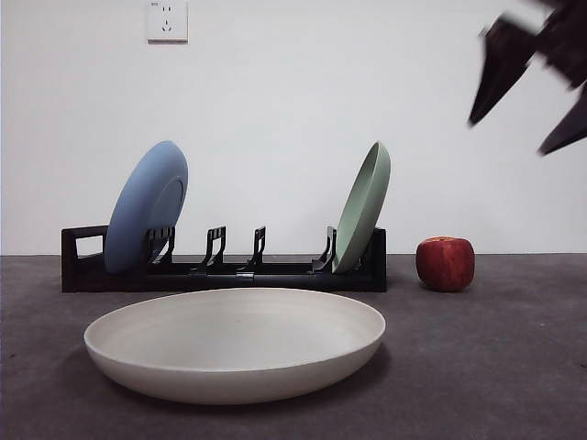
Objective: Take the yellow plate from the plate rack,put the plate on the table,take the apple from the table,put the apple in the plate
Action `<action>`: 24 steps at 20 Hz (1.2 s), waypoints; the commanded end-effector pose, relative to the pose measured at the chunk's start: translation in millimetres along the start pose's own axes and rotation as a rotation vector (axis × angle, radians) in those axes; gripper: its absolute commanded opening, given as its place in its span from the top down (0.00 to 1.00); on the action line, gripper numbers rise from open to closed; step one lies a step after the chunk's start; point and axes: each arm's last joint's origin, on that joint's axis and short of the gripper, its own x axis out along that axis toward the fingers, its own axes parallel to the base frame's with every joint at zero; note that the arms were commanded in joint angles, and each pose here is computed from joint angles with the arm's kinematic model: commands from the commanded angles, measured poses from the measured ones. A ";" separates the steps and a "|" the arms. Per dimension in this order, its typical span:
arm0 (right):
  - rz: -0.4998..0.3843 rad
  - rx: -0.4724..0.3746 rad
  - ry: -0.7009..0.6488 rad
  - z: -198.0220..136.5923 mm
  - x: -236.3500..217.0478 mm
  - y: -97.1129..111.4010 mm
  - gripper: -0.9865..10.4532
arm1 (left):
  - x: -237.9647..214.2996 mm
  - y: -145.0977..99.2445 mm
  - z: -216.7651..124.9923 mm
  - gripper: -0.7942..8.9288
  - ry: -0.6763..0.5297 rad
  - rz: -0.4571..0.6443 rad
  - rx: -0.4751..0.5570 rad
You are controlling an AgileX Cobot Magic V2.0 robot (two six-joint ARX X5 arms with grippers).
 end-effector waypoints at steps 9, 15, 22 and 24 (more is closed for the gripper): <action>-0.064 -0.067 0.124 41.5 110.7 -12.8 0.36 | 22.3 -1.7 -1.4 0.63 0.116 0.015 -0.015; -0.054 -0.076 0.193 28.1 149.6 -17.9 0.36 | 27.9 -2.1 -0.3 0.63 0.129 0.023 -0.014; -0.042 -0.076 0.230 16.7 172.8 -16.1 0.42 | 28.5 -1.7 -0.1 0.63 0.128 0.039 -0.013; -0.045 -0.073 0.236 15.9 173.5 -15.3 0.68 | 29.4 -1.8 -0.1 0.63 0.131 0.039 -0.013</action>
